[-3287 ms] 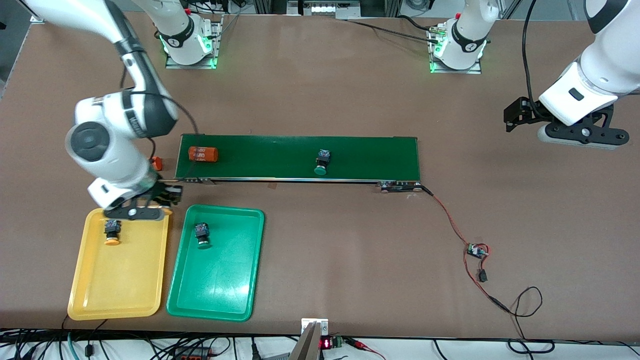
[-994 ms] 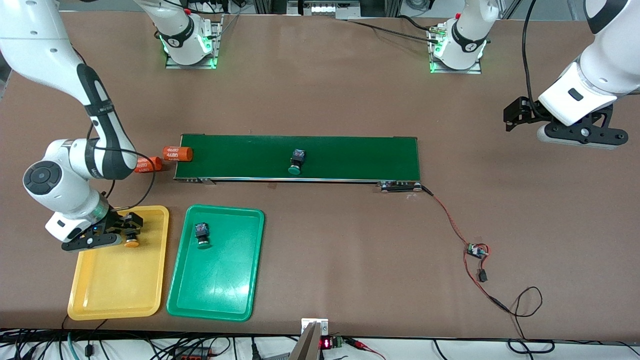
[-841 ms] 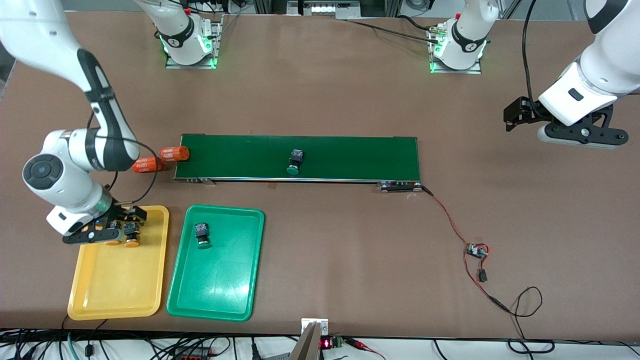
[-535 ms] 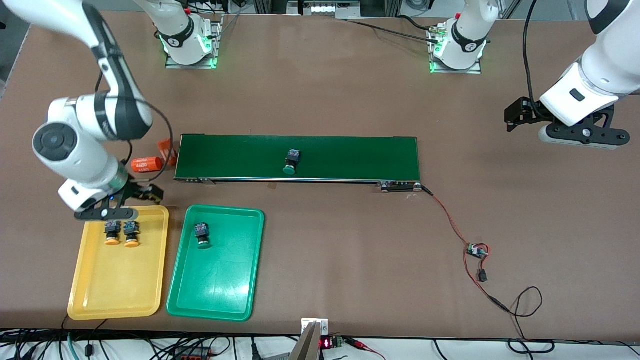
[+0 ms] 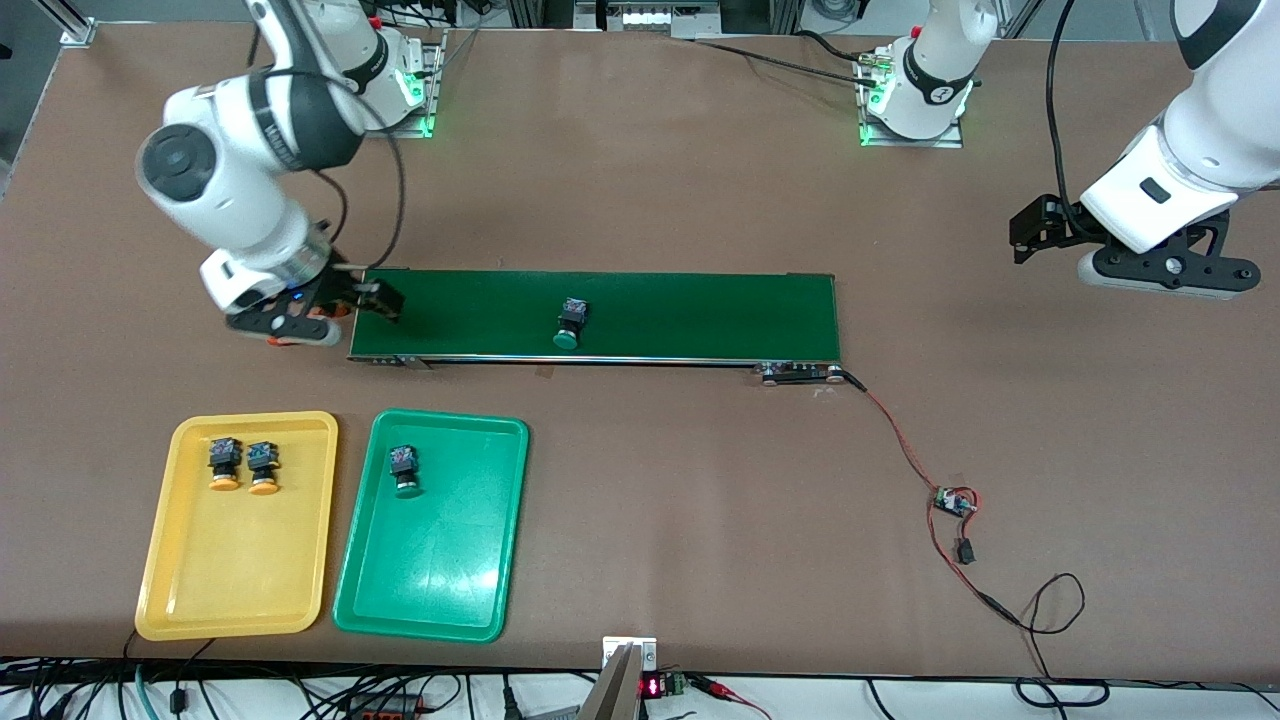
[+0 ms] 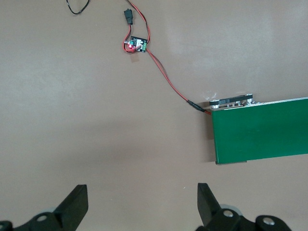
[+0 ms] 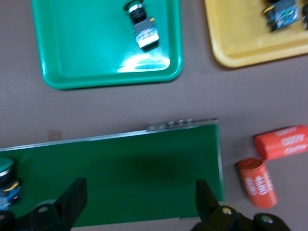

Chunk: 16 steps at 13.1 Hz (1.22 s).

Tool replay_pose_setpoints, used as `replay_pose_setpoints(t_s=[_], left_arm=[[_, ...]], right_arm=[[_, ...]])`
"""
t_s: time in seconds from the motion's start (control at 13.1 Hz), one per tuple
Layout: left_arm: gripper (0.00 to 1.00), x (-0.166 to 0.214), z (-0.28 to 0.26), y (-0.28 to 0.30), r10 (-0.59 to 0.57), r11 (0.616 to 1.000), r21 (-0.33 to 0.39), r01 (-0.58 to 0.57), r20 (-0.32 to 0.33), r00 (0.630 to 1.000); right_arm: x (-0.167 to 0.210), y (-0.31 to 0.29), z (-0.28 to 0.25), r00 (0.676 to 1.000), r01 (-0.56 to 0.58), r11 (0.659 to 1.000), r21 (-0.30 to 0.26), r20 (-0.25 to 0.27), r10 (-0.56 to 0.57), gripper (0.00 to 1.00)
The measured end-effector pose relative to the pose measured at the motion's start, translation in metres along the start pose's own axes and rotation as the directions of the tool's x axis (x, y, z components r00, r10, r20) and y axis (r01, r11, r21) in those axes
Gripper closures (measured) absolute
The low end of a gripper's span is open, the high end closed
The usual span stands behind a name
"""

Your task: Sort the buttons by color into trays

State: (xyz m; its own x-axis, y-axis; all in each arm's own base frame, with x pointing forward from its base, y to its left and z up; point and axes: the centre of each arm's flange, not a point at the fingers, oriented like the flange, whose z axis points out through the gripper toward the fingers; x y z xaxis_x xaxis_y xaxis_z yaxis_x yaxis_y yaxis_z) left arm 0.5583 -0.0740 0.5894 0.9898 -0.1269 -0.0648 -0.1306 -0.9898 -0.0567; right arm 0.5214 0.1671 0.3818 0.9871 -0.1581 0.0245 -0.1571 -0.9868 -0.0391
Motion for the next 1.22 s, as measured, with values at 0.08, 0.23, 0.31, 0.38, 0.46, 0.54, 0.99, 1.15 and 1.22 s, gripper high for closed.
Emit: replay_pose_setpoints(t_s=[0.08,0.23,0.31,0.38,0.46,0.54,0.99,1.15,1.22], left_arm=[[0.00,0.000,0.000,-0.002,-0.003,1.000,0.000,0.003,0.000,1.000],[0.00,0.000,0.000,-0.004,-0.007,1.000,0.000,0.007,0.000,1.000],[0.00,0.000,0.000,-0.004,-0.007,1.000,0.000,0.007,0.001,1.000],[0.00,0.000,0.000,-0.004,-0.007,1.000,0.000,0.007,0.001,1.000],[0.00,0.000,0.000,-0.004,-0.007,1.000,0.000,0.007,0.001,1.000],[0.00,0.000,0.000,-0.004,-0.007,1.000,0.000,0.007,0.001,1.000],[0.00,0.000,0.000,-0.003,-0.005,1.000,0.000,0.005,0.001,1.000],[0.00,0.000,0.000,-0.003,-0.005,1.000,0.000,0.005,0.001,1.000],[0.00,0.000,0.000,-0.003,-0.005,1.000,0.000,0.005,0.001,1.000]], right_arm=[[-0.019,-0.023,0.003,1.000,-0.018,1.000,0.005,-0.010,0.018,0.00],[-0.060,-0.071,0.011,0.998,-0.068,0.998,0.017,-0.019,0.068,0.00],[-0.071,-0.082,0.014,0.996,-0.087,0.996,0.024,-0.024,0.088,0.00],[-0.078,-0.089,0.017,0.993,-0.112,0.993,0.031,-0.027,0.113,0.00],[-0.084,-0.093,0.021,0.990,-0.138,0.990,0.034,-0.027,0.139,0.00],[-0.088,-0.095,0.025,0.988,-0.154,0.987,0.034,-0.023,0.155,0.00],[-0.092,-0.111,0.048,0.991,-0.129,0.988,0.083,-0.025,0.131,0.00],[-0.094,-0.115,0.058,0.993,-0.112,0.990,0.081,-0.020,0.114,0.00],[-0.095,-0.116,0.063,0.995,-0.097,0.993,0.070,-0.021,0.099,0.00]])
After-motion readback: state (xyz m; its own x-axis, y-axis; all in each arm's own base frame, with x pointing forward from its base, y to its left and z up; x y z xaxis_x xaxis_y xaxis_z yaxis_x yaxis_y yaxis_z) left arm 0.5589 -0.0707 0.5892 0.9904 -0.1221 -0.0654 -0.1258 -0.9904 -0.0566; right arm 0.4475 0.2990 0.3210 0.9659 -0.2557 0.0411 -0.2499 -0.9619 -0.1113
